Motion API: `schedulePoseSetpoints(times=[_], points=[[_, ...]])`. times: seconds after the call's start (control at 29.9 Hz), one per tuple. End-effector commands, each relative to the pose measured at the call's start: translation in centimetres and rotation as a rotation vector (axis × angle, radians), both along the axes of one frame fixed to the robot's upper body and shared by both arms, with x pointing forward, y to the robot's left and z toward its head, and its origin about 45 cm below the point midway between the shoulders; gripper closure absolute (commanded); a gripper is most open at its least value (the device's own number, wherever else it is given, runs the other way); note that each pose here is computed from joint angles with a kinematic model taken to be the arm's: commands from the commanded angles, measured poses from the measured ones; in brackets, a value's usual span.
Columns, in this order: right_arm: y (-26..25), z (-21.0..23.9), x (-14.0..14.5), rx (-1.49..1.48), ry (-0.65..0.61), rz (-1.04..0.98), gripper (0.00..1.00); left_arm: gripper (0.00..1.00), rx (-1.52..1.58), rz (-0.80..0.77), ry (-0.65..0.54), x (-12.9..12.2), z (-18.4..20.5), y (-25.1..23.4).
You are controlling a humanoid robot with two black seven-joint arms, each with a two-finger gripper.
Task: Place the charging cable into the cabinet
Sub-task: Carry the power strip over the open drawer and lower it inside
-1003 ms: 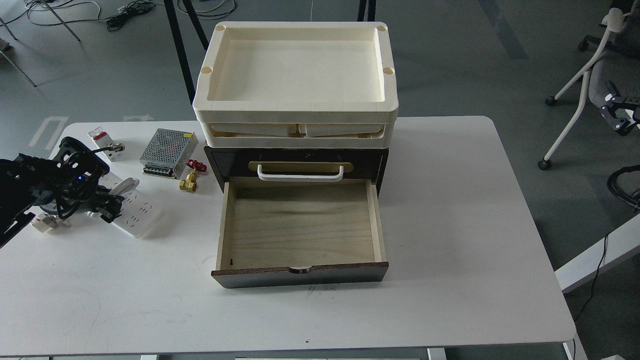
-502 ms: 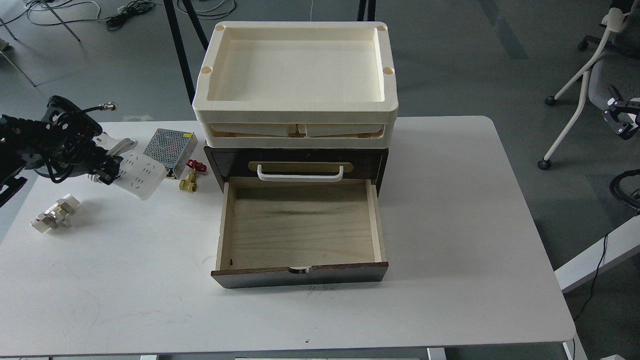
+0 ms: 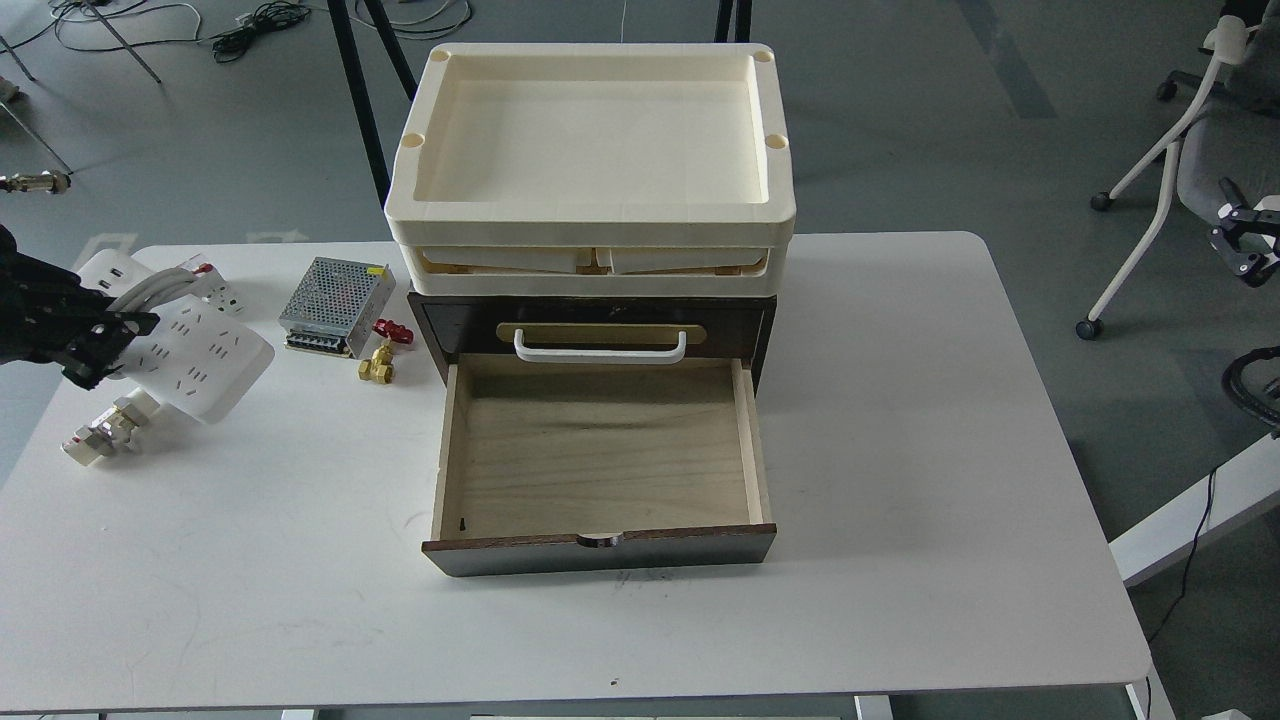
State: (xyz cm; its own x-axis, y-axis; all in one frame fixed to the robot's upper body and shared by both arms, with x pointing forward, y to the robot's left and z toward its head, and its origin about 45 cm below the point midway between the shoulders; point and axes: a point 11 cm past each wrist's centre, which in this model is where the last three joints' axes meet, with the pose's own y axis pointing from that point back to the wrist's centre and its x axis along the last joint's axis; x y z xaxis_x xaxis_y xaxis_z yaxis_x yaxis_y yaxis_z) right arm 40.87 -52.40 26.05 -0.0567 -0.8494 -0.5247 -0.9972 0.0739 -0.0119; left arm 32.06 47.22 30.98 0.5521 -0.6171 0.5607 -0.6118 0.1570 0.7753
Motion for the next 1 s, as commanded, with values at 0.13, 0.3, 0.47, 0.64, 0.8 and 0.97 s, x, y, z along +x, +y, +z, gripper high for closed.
schedulePoseSetpoints(times=[0.13, 0.3, 0.47, 0.64, 0.8, 0.97], points=[[-0.3, -0.5, -0.4, -0.002, 0.013, -0.006, 0.00, 1.00, -0.273, -0.108, 0.113, -5.1, -0.4, -7.9], [-0.6, -1.0, -0.8, -0.005, 0.025, -0.013, 0.00, 1.00, -0.500, -0.114, 0.194, -5.6, -1.1, -12.5], [-1.1, -1.2, -1.2, -0.004, 0.030, -0.025, 0.00, 1.00, -0.721, -0.133, 0.287, -4.6, -1.6, -17.7], [-1.8, -1.4, -1.6, -0.011, 0.037, -0.045, 0.00, 1.00, -0.784, -0.171, 0.321, -3.2, -4.3, -20.7], [-1.9, -1.7, -1.8, -0.011, 0.045, -0.047, 0.00, 1.00, -0.804, -0.184, 0.353, -2.8, -5.8, -22.3], [-2.0, -2.1, -2.1, -0.010, 0.055, -0.050, 0.00, 1.00, -0.801, -0.158, 0.357, -0.6, -7.8, -23.1]])
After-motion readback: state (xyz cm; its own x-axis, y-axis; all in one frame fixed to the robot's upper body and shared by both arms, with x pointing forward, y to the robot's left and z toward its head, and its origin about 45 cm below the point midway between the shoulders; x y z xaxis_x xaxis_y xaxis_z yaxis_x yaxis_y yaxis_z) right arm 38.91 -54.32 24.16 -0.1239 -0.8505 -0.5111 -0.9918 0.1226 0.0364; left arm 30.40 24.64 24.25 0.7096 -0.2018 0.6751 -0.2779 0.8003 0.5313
